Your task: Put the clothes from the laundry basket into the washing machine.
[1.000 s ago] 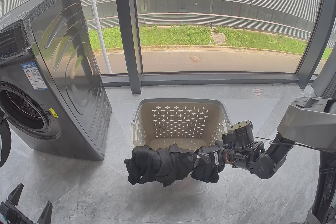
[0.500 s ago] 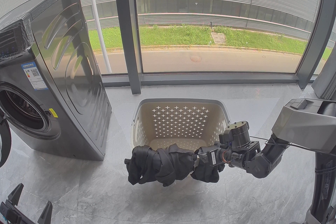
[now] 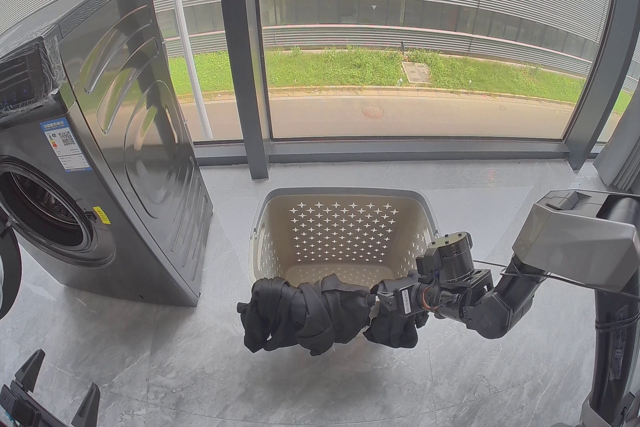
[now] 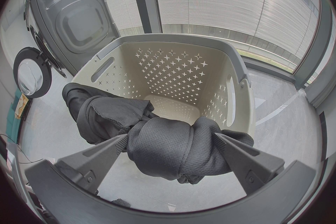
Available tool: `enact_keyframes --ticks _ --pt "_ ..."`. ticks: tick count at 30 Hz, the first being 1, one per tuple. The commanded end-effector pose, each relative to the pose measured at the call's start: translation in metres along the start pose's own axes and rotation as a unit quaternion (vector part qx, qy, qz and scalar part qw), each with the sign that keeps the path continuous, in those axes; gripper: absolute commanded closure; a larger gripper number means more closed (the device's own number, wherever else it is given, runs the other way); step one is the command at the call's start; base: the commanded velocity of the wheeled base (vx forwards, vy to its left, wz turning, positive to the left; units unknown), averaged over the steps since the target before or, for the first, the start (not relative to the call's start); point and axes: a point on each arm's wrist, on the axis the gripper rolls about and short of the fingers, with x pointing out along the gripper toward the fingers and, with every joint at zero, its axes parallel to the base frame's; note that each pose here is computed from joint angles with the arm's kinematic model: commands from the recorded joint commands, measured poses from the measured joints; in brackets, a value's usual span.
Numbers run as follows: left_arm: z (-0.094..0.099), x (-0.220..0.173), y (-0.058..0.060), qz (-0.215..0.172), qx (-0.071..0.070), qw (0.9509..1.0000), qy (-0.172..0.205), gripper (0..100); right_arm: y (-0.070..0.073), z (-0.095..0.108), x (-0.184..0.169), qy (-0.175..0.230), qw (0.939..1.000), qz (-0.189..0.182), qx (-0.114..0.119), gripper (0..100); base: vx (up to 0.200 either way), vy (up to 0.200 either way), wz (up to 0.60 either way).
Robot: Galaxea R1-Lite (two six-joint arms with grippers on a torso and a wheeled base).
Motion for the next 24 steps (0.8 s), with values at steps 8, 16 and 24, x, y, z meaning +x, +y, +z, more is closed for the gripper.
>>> enact_keyframes --ticks 8,16,24 --pt "-0.005 0.000 0.000 0.000 -0.001 1.0000 0.000 0 0.000 -0.001 0.005 0.001 1.0000 -0.004 0.000 100 0.000 0.000 0.00" --pt "-0.005 0.000 0.000 0.000 -0.001 1.0000 0.000 0 0.000 0.005 0.001 -0.010 0.9999 -0.003 0.001 100 0.000 0.000 0.00" --pt "-0.005 0.000 0.000 0.000 -0.001 1.0000 0.000 0 -0.001 0.093 -0.097 -0.177 0.9836 0.018 0.029 100 0.000 0.000 0.00"
